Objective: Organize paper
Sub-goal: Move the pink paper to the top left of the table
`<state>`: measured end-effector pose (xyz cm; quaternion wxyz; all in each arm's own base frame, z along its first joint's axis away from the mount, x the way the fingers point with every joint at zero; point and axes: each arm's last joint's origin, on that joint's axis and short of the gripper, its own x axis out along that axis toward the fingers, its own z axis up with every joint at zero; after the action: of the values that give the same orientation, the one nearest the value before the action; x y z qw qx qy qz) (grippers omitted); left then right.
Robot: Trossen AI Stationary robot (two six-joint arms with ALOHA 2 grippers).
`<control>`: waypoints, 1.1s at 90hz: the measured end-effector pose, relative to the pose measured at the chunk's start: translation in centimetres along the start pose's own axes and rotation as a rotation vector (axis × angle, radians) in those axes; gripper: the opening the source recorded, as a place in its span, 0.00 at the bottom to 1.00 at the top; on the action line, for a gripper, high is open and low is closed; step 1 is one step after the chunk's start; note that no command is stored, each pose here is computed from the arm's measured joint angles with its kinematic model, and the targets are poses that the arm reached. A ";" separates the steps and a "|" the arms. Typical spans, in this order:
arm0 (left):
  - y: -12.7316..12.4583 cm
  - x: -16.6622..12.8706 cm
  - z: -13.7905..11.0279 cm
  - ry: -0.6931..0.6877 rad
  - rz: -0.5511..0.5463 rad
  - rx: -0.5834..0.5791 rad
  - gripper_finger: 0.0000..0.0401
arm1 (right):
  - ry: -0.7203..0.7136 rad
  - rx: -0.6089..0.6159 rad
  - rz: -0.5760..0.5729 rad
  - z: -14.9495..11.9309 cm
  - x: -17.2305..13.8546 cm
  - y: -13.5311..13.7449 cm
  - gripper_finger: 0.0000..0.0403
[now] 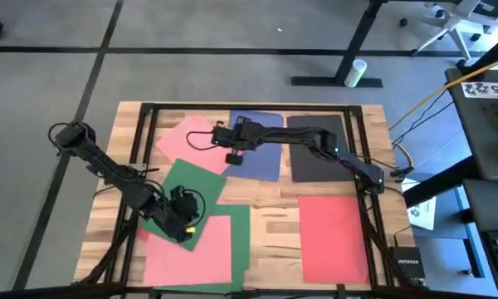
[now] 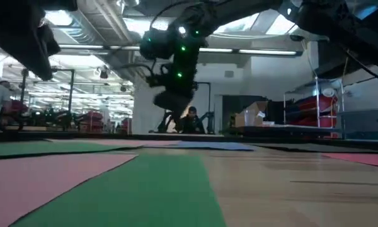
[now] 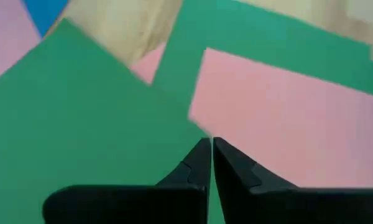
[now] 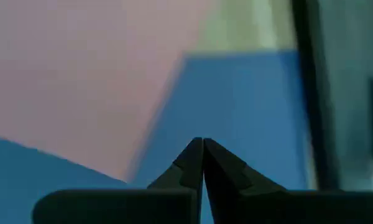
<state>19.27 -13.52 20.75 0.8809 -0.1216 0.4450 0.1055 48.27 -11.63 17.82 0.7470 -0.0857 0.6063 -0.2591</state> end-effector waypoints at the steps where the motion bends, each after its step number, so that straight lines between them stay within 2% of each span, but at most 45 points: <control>1: 0.0 0.0 0.0 0.003 0.003 -0.006 0.00 | 0.009 0.003 -0.001 -0.1 0.1 -0.1 0.00; 11: 0.4 0.0 -0.4 0.030 0.039 -0.042 0.00 | 0.065 0.026 0.040 -0.9 1.2 -0.7 0.00; 26: 0.5 -0.1 -0.5 0.042 0.056 -0.057 0.00 | 0.124 0.018 0.138 -2.0 2.6 0.1 0.00; 37: 0.5 -0.1 -0.5 0.038 0.056 -0.058 0.00 | 0.105 0.025 0.238 -1.9 2.7 0.8 0.00; 49: 0.5 -0.1 -0.5 0.025 0.064 -0.061 0.00 | 0.058 0.027 0.265 -1.4 2.3 1.3 0.00; 61: 0.5 -0.1 -0.5 0.023 0.066 -0.070 0.00 | 0.037 0.031 0.369 -1.0 1.9 1.6 0.00; 79: 0.4 -0.2 -0.7 0.019 0.062 -0.063 0.00 | 0.034 0.032 0.467 -1.0 1.8 1.8 0.00; 89: 0.6 -0.2 -0.7 0.010 0.096 -0.089 0.00 | 0.011 0.024 0.466 -0.8 1.8 1.8 0.00; 99: 2.0 -0.2 -0.9 -0.001 0.242 -0.183 0.00 | 0.004 0.025 0.372 -0.8 1.8 1.5 0.00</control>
<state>17.84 -11.92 20.15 0.8472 -0.1468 0.4446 0.2509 48.21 -11.06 15.43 0.7818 0.0379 0.6099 -0.1242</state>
